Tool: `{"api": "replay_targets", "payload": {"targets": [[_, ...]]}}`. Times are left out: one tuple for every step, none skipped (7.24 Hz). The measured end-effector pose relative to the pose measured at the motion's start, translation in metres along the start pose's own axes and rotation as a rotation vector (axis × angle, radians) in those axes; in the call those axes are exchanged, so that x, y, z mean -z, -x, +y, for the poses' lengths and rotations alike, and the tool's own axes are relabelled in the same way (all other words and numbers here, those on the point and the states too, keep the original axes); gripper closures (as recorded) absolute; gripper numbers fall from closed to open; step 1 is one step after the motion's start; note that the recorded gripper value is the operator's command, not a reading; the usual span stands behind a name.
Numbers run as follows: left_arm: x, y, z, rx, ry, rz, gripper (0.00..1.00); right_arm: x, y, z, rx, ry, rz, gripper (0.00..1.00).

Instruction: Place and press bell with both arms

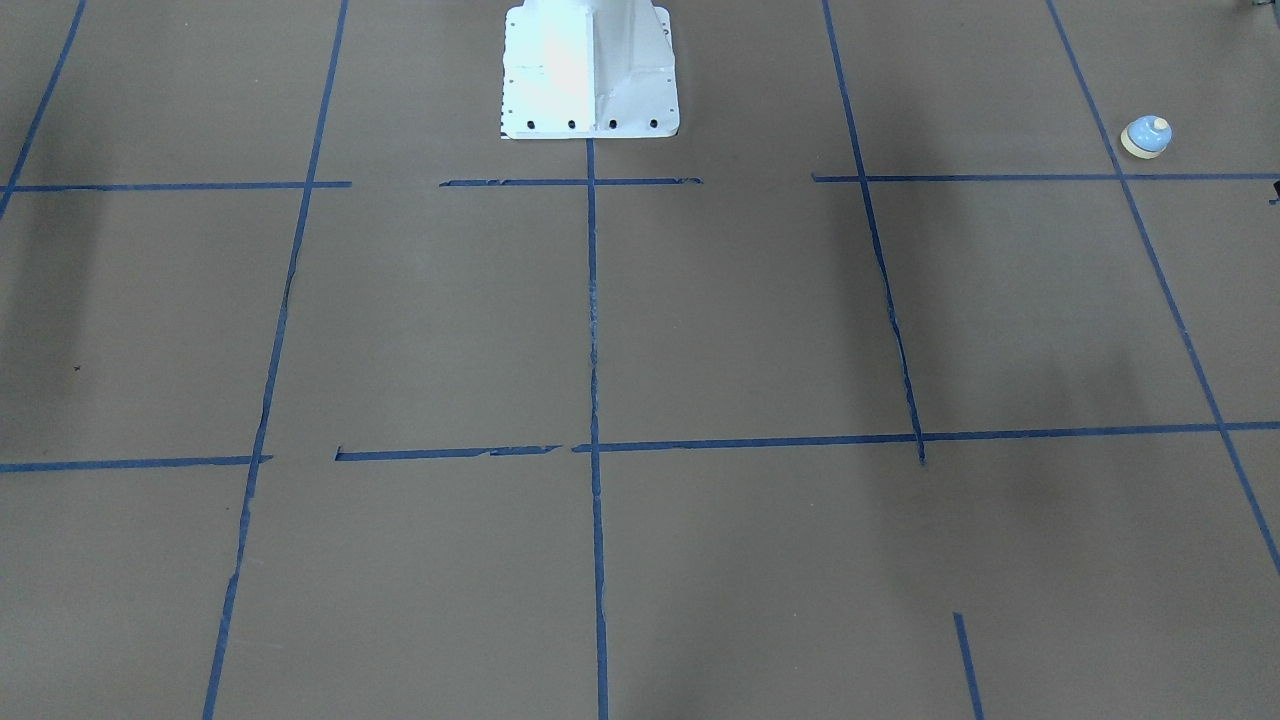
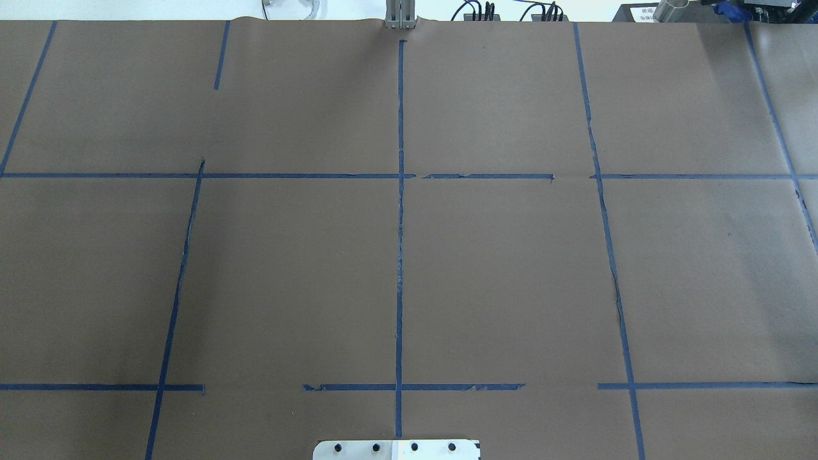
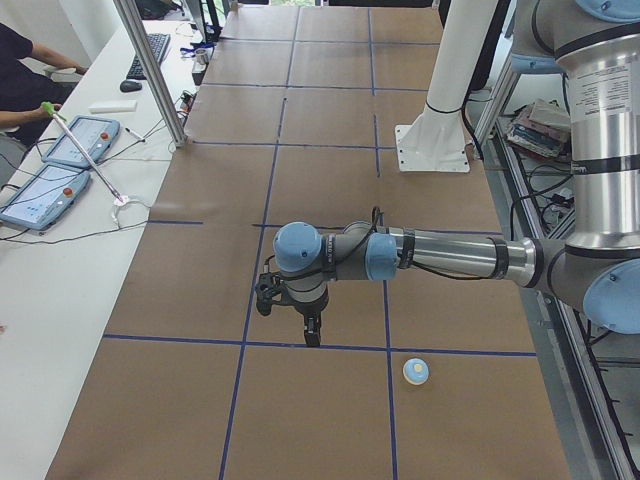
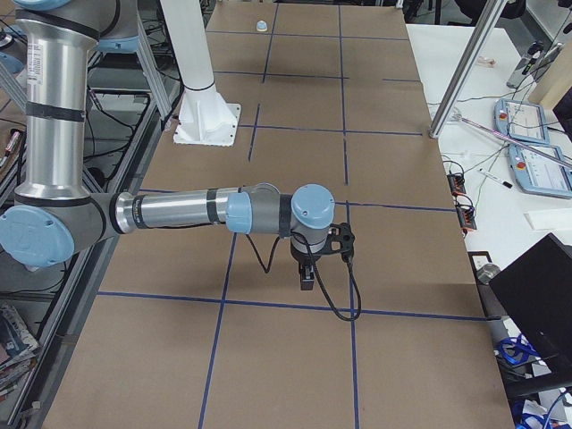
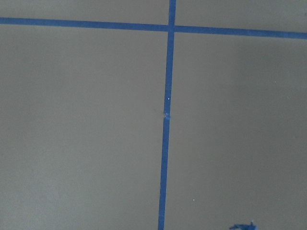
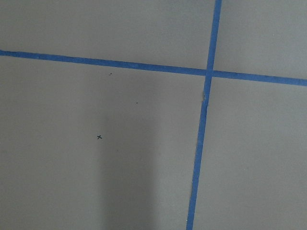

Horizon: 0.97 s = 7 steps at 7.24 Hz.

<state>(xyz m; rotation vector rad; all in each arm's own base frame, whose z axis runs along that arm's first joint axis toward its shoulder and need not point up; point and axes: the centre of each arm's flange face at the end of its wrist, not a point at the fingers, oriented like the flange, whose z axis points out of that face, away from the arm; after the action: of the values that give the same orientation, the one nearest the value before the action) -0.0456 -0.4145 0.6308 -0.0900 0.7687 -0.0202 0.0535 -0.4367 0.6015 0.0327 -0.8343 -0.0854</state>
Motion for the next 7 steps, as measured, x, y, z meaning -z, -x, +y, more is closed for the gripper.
{"api": "replay_targets", "payload": {"targets": [[-0.0029, 0.0032, 0.0043, -0.006, 0.007, -0.014, 0.0, -0.0002, -0.0004, 0.0012, -0.001, 0.0, 0.0, 0.0], [-0.0048, 0.0052, 0.0091, -0.018, 0.012, -0.023, 0.0, -0.0001, -0.0003, 0.001, 0.0, 0.0, 0.0, 0.0], [-0.0049, 0.0057, 0.0114, -0.027, 0.011, -0.029, 0.0, 0.0, 0.0, 0.0008, 0.0, -0.001, 0.0, 0.0], [-0.0036, 0.0042, 0.0103, -0.037, 0.005, -0.032, 0.0, -0.0003, 0.0002, 0.0007, 0.0, 0.0, 0.001, 0.0], [-0.0021, 0.0024, 0.0081, -0.042, 0.0, -0.031, 0.0, -0.001, 0.0007, 0.0006, 0.002, 0.001, 0.001, 0.0], [-0.0013, 0.0014, 0.0072, -0.045, -0.003, -0.028, 0.0, -0.0018, 0.0012, 0.0005, 0.003, 0.003, 0.001, 0.0], [-0.0034, 0.0034, 0.0088, -0.04, 0.001, -0.026, 0.0, -0.002, 0.0021, 0.0003, 0.006, 0.003, 0.002, 0.0]]}}
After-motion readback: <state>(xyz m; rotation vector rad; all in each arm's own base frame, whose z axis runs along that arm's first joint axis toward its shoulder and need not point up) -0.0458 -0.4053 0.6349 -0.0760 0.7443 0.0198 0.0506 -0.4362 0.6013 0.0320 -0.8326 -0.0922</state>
